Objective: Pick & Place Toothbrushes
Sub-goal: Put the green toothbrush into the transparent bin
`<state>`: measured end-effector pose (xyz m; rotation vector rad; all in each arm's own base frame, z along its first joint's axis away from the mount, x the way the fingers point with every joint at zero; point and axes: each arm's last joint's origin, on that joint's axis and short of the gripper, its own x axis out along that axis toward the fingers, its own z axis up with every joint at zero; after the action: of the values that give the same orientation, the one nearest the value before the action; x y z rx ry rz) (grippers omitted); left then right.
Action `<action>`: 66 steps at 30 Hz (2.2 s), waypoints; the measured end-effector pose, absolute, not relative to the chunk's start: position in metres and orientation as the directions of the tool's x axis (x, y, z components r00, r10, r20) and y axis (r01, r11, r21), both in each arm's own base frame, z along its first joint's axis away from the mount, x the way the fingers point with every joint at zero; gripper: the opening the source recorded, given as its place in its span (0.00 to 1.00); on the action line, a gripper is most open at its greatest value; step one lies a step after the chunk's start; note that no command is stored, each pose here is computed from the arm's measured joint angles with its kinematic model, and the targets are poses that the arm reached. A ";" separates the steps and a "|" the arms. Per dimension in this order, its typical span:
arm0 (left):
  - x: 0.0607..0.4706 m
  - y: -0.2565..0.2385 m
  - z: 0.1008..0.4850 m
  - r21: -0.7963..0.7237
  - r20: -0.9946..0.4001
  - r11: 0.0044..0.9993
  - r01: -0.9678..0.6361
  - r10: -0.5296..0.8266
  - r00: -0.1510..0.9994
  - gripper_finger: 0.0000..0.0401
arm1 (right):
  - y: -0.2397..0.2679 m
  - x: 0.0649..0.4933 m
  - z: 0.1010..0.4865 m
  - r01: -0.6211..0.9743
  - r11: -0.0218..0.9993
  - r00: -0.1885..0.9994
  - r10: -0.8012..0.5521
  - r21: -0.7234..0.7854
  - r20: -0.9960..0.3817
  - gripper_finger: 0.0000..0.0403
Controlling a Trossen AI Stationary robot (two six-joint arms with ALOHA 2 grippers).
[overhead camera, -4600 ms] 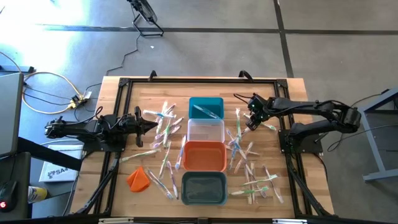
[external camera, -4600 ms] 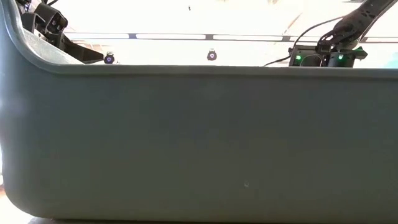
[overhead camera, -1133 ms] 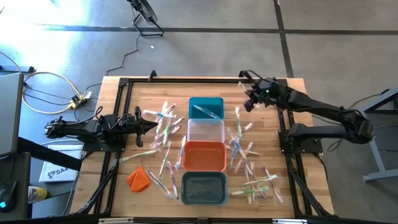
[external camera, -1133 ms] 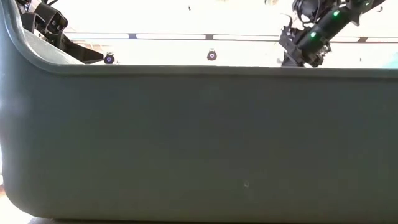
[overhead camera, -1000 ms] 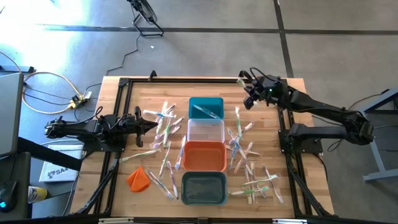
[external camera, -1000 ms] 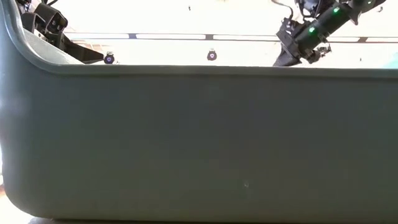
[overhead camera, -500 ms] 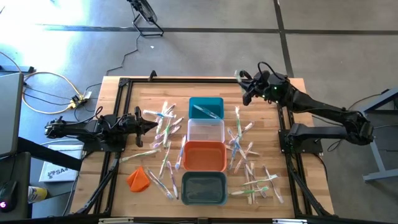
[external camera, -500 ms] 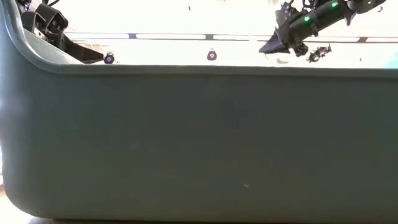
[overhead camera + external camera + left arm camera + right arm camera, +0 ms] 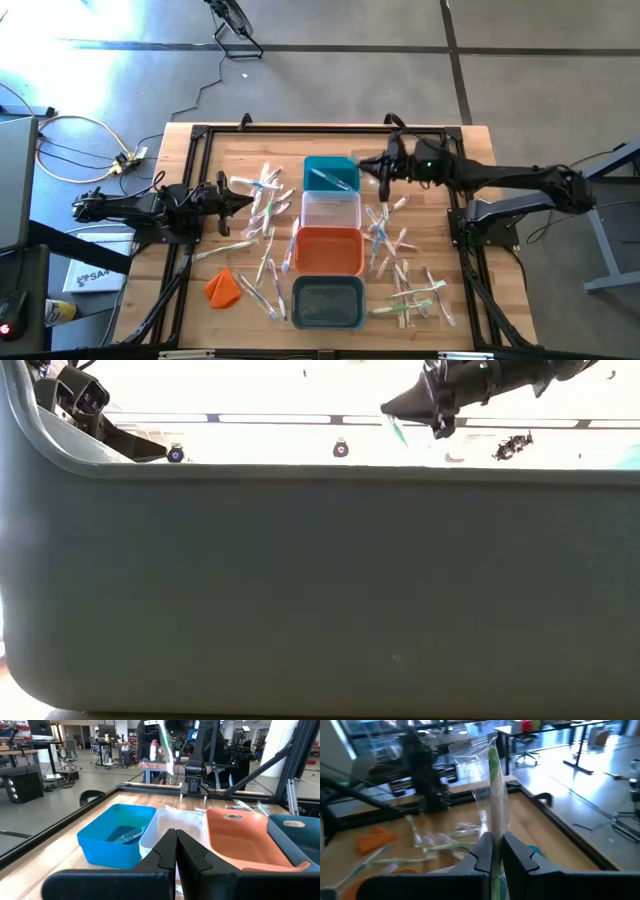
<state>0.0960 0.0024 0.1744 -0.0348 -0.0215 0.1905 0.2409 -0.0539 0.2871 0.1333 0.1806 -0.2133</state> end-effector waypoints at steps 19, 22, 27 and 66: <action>0.096 0.002 0.175 -0.037 0.019 0.981 -0.189 0.190 0.982 0.00 | -0.021 0.305 0.229 0.114 0.988 0.967 -0.087 0.103 -0.238 0.04; 0.096 0.002 0.175 -0.037 0.019 0.981 -0.189 0.190 0.982 0.00 | -0.023 0.318 0.228 0.127 0.986 0.959 -0.095 0.107 -0.266 0.04; 0.096 0.002 0.174 -0.037 0.018 0.981 -0.190 0.190 0.982 0.00 | -0.027 0.341 0.230 0.141 0.986 0.915 -0.097 0.084 -0.393 0.04; 0.096 0.002 0.174 -0.036 0.018 0.981 -0.189 0.190 0.982 0.00 | -0.032 0.359 0.183 0.184 0.979 0.776 -0.093 0.084 -0.624 0.34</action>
<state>0.0959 0.0024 0.1745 -0.0347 -0.0210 0.1908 0.3592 -0.0324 0.1835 0.1433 0.6661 -0.1505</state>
